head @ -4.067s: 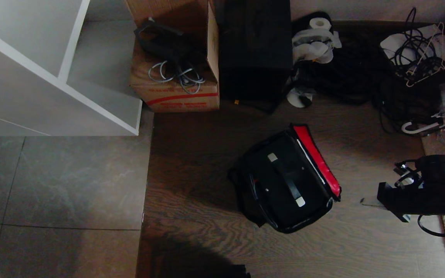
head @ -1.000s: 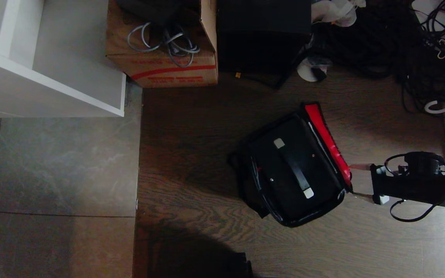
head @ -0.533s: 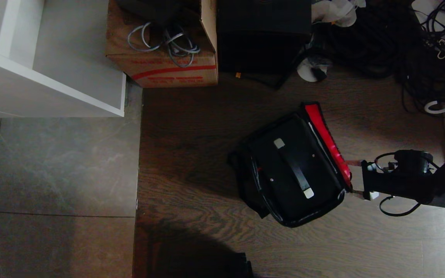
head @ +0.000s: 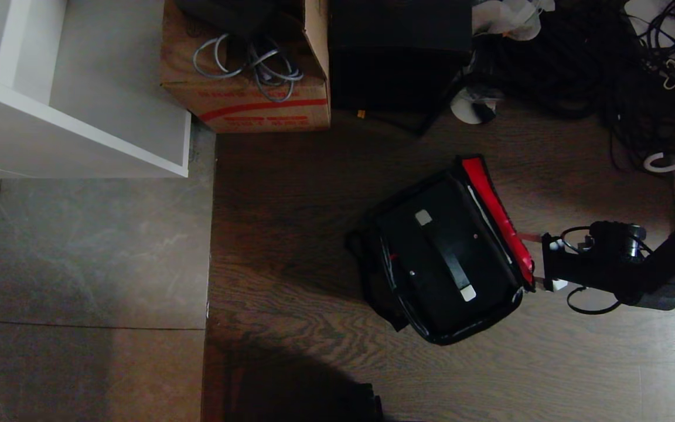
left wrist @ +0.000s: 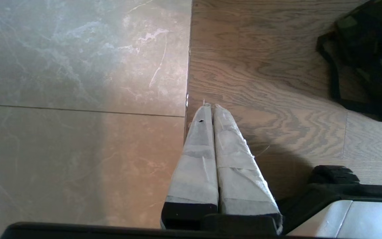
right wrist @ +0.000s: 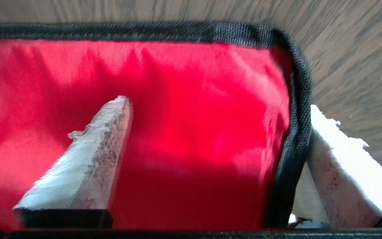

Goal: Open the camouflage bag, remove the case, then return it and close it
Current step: Close the top of the storage box

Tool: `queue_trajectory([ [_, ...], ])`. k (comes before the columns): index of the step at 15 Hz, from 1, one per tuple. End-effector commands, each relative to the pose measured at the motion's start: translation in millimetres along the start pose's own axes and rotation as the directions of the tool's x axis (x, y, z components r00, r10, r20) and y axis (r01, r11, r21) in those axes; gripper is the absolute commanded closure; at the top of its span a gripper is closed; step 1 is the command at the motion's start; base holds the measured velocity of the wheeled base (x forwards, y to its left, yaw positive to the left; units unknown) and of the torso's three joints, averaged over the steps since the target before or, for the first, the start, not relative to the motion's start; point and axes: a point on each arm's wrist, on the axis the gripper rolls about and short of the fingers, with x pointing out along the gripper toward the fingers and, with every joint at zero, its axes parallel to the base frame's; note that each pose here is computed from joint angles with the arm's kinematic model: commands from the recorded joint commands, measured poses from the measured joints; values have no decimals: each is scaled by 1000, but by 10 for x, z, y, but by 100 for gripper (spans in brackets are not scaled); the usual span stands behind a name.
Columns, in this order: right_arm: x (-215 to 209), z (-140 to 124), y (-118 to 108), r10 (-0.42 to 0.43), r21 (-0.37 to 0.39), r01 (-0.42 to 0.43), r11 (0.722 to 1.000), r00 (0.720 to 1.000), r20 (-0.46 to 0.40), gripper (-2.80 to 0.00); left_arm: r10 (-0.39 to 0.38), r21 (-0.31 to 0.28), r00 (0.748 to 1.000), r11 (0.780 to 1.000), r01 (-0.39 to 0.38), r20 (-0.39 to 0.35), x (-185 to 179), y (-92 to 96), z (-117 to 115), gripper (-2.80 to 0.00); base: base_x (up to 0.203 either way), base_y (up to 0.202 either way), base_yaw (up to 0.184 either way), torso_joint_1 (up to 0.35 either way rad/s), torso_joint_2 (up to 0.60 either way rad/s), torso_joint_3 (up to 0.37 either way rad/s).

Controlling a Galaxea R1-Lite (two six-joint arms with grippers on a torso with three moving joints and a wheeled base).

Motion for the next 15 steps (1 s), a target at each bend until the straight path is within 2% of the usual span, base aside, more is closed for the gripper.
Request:
queue_trajectory([
  [1, 19, 13, -9, -1, 4, 1, 1000, 1000, 12, 0, 0, 0, 1000, 1000, 0, -1, 1, 0, 0, 0, 0, 0, 0, 0, 0, 0],
  [7, -6, -1, 48, 7, -7, -7, 1000, 1000, 14, 0, 0, 0, 1000, 1000, 0, -1, 1, 0, 0, 0, 0, 0, 0, 0, 0, 0],
  [11, -181, -72, 179, 14, -24, -14, 1000, 1000, 12, 0, 0, 0, 1000, 1000, 0, -1, 1, 0, 1, 0, 0, 0, 0, 0, 0, 0],
  [12, -242, -90, 247, 22, -43, -22, 999, 1000, 18, 0, 0, 0, 1000, 1000, 0, 2, 0, 0, 2, 0, 0, 0, 0, 0, 0, 0],
  [15, -490, -161, 425, 44, -187, -36, 982, 998, 40, 0, 0, 0, 1000, 1000, 0, 1, 0, 0, 0, 0, 0, 0, 0, 0, 0, 0],
])
